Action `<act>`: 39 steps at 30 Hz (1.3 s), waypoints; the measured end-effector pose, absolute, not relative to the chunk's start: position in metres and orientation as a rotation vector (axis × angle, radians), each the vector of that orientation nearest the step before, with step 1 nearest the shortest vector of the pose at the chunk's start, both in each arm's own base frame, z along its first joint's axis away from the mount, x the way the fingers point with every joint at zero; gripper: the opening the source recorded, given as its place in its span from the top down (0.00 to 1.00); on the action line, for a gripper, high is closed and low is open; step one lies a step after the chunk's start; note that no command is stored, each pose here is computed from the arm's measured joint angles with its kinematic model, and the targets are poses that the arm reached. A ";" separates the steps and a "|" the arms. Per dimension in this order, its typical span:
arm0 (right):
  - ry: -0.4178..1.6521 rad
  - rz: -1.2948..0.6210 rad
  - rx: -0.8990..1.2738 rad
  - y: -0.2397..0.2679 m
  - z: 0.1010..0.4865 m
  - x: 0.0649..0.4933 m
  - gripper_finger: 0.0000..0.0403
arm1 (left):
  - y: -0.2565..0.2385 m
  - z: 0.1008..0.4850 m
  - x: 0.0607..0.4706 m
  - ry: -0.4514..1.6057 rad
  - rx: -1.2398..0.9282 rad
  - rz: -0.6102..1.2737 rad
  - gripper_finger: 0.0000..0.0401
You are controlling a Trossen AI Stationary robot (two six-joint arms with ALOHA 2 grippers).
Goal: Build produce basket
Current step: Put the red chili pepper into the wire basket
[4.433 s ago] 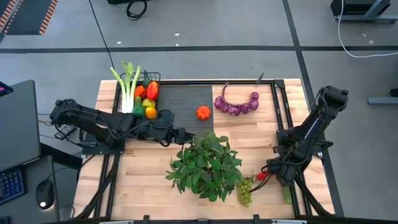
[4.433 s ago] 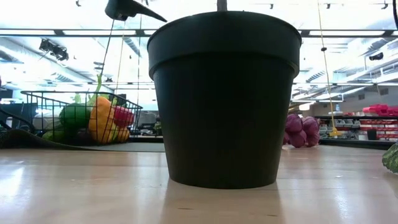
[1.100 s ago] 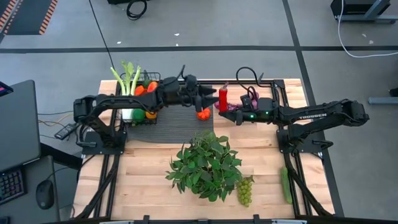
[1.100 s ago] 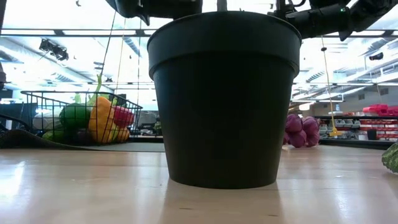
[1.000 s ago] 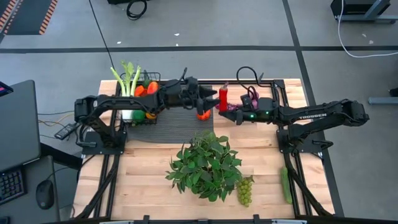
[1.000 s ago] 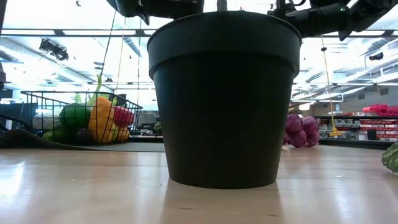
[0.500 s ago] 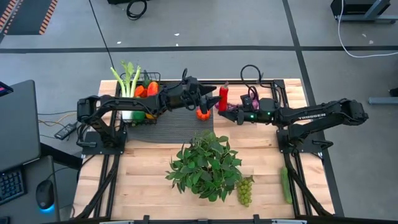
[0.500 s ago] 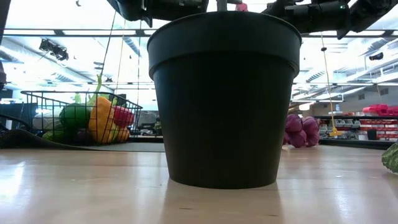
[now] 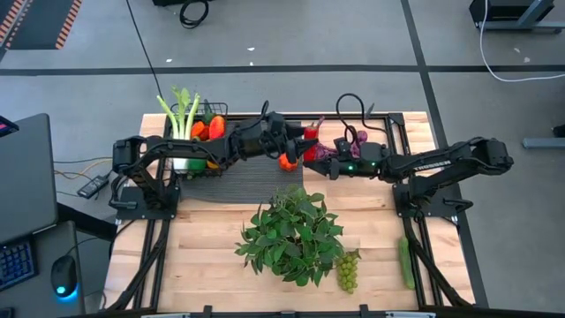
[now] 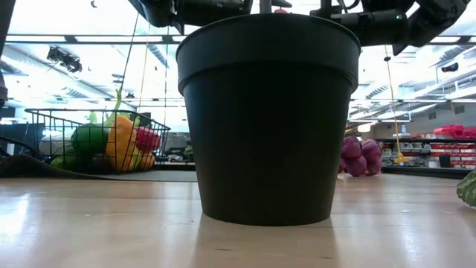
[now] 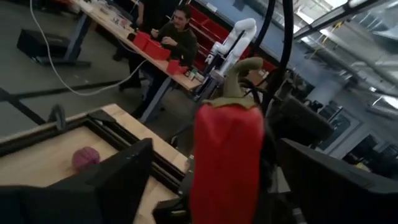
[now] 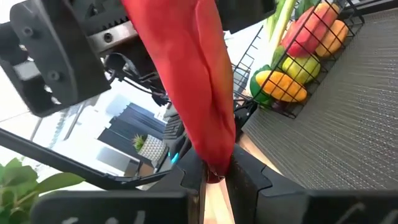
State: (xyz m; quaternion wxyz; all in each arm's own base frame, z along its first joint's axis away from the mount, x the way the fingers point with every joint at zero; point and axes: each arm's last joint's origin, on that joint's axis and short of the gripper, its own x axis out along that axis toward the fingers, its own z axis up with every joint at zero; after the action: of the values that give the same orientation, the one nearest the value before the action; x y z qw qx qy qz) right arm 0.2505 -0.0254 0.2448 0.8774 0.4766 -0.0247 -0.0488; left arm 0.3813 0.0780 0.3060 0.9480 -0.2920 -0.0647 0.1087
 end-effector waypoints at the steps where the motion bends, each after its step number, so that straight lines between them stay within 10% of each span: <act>1: -0.049 -0.103 0.994 -0.025 0.244 0.251 0.88 | 0.078 0.306 0.381 -0.130 -0.615 0.222 0.17; 14: -0.049 -0.103 0.976 -0.026 0.245 0.251 0.74 | 0.084 0.307 0.377 -0.102 -0.657 0.224 0.78; 24: 0.036 -0.115 0.980 -0.025 0.237 0.250 0.45 | 0.107 0.319 0.353 -0.009 -0.678 0.247 0.71; 39: 0.152 -0.061 0.991 -0.022 0.230 0.249 0.44 | 0.146 0.341 0.238 0.354 -0.735 0.621 0.72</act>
State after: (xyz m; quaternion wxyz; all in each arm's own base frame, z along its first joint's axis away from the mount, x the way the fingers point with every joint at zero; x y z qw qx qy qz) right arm 0.2495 -0.0220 0.2298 0.8765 0.4750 0.0729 -0.0295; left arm 0.2382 0.1462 0.3415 0.8715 -0.3516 0.1696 0.2969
